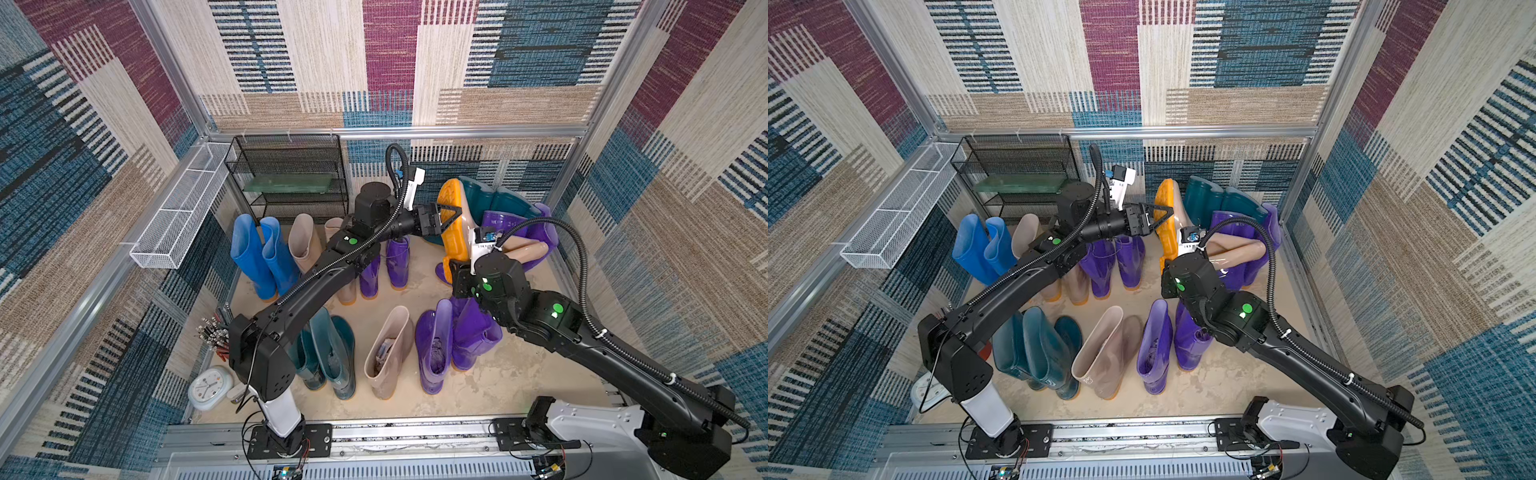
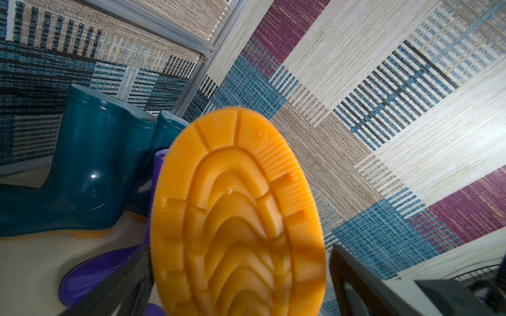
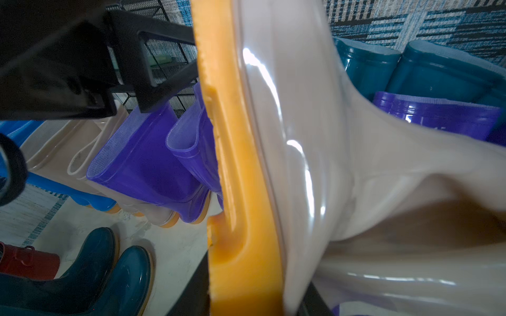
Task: Match and arrange rain boots in pairs
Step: Adjust the rain boot.
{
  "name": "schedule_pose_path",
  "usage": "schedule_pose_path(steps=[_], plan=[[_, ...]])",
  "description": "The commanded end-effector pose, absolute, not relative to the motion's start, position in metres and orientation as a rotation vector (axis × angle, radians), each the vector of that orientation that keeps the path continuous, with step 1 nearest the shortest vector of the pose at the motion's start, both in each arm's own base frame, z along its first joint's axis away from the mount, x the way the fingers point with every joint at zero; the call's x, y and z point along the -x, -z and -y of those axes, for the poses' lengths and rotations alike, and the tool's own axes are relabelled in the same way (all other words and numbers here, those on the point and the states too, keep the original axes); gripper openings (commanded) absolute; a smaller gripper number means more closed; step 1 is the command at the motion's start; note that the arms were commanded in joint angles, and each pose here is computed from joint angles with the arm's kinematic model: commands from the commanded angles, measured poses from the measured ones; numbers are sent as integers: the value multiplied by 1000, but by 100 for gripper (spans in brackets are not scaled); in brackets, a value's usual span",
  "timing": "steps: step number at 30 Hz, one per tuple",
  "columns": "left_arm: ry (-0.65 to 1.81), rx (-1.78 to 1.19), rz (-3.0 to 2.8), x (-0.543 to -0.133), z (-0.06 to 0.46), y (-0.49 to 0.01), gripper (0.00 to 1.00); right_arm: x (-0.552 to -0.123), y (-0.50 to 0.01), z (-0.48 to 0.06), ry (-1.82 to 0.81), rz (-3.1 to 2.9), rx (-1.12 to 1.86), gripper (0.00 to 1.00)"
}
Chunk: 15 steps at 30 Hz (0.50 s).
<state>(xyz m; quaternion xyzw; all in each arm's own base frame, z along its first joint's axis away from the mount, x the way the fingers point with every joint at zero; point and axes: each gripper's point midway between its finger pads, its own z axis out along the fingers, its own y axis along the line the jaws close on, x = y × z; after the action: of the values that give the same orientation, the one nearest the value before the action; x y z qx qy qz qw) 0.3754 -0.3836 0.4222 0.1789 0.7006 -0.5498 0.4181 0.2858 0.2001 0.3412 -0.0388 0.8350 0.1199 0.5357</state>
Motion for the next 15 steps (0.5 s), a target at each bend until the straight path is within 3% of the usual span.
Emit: schedule_pose_path(steps=[1, 8, 15], plan=[[1510, -465, -1677, -365, 389, -443, 99, -295, -373, -210, -348, -1871, 56, 0], [1503, -485, -1689, -364, 393, -430, 98, -298, -374, -229, -349, -1870, 97, 0], [1419, -508, -1701, -361, 384, -416, 74, -301, -373, -236, -341, -1872, 110, 0]])
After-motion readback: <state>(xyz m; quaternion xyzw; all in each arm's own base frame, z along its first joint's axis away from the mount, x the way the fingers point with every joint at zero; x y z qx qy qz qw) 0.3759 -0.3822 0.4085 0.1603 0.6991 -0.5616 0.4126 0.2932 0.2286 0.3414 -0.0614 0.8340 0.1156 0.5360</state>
